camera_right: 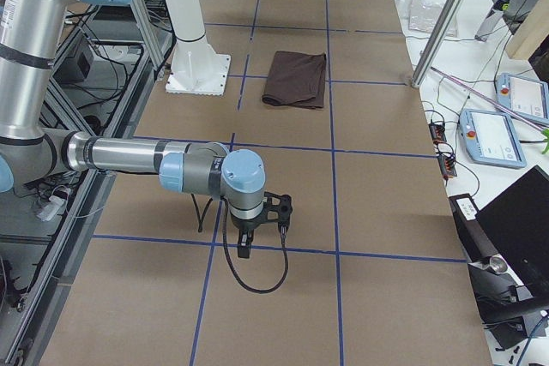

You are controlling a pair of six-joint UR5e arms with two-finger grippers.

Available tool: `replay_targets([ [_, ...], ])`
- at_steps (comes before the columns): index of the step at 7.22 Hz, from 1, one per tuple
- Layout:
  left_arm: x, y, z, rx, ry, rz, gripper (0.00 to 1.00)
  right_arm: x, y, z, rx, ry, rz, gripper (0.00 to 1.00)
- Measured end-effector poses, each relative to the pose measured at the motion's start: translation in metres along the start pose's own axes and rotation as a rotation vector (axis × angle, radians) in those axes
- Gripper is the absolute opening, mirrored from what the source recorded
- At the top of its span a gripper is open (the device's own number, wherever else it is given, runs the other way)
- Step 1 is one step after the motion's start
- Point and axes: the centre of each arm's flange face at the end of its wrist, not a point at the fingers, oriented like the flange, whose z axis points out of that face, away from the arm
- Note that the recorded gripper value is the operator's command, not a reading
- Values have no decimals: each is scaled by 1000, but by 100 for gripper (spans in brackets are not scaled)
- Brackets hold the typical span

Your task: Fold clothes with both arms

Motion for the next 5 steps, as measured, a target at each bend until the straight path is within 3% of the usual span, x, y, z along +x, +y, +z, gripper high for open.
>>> replay_targets([
  [5,6,3,2,-5,18,-86,100,6,-1,-13,32,2,-22,100],
])
